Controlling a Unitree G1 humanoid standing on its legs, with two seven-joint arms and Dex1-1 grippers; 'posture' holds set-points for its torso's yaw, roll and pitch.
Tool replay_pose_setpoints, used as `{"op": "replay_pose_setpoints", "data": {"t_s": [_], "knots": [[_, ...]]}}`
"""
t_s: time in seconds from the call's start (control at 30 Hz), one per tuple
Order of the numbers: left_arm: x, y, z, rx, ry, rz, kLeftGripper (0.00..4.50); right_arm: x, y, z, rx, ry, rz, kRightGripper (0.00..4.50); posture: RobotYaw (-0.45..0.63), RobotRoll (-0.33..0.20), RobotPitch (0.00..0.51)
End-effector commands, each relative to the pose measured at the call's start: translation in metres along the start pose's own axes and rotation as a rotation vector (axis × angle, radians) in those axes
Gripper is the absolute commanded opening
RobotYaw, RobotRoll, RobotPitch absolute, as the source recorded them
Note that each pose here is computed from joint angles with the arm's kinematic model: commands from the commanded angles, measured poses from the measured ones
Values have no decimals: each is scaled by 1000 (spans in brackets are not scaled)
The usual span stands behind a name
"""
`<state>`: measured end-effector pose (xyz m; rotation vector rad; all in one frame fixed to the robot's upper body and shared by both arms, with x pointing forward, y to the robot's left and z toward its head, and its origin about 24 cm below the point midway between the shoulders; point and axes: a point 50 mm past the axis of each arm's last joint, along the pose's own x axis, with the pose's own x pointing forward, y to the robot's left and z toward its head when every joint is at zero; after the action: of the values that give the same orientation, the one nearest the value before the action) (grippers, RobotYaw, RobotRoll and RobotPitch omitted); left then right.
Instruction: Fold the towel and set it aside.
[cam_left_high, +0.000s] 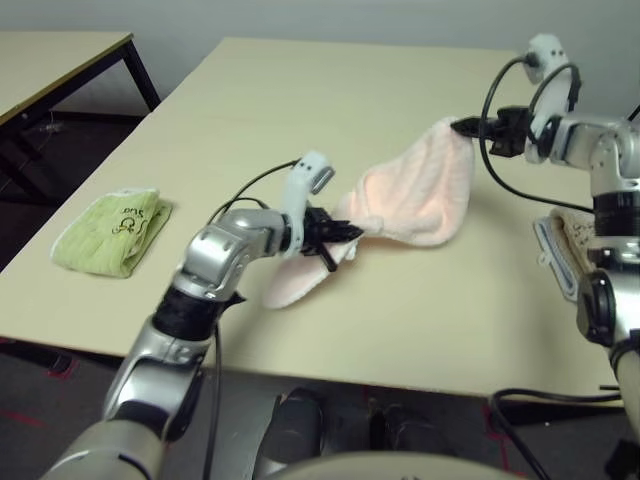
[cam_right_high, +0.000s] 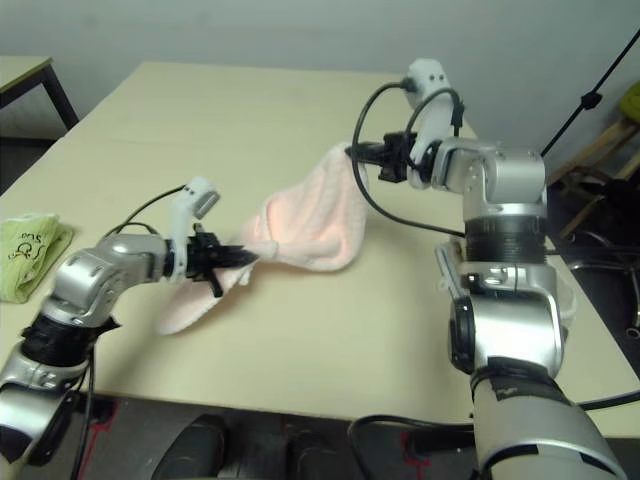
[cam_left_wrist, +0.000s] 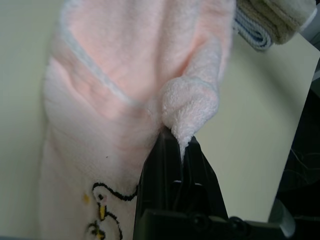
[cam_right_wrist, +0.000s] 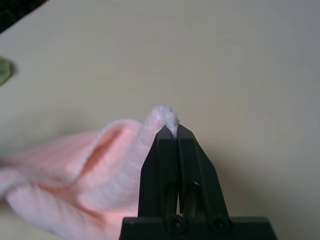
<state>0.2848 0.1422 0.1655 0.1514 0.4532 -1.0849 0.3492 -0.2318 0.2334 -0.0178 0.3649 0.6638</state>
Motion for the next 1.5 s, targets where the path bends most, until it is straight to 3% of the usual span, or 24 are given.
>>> {"op": "replay_pose_setpoints", "data": {"t_s": [0.03, 0.17, 0.27, 0.43, 0.57, 0.7, 0.9, 1.13, 1.5], "knots": [[-17, -1, 2, -23, -21, -49, 32, -4, 4, -15, -11, 79, 69, 0, 218, 0, 73], [-35, 2, -2, -9, -1, -69, 32, -8, 4, -27, -27, 147, 99, 0, 220, 0, 73], [-41, 8, -17, 26, 63, -46, 32, -8, 4, -28, -32, 140, 110, 0, 217, 0, 74], [-42, 19, -41, 22, 131, 53, 1498, -9, 4, -17, -62, 84, 78, 0, 205, 0, 77], [-51, 19, -43, 14, 132, 66, 2945, -10, 6, 22, -158, -76, 24, 0, 201, 0, 80], [-54, 20, -44, 19, 138, 89, 4392, -8, 11, 36, -182, -114, 39, 0, 212, 0, 82], [-54, 6, -36, 49, 116, 92, 4456, -3, 20, 50, -230, -119, 74, 0, 214, 0, 85], [-20, -31, -24, 26, 47, -37, 4456, 5, 22, 50, -250, -105, 85, 0, 254, 0, 107], [36, -35, -44, 147, 241, -91, 4456, 12, 16, 58, -276, -100, 47, 0, 259, 0, 128]]}}
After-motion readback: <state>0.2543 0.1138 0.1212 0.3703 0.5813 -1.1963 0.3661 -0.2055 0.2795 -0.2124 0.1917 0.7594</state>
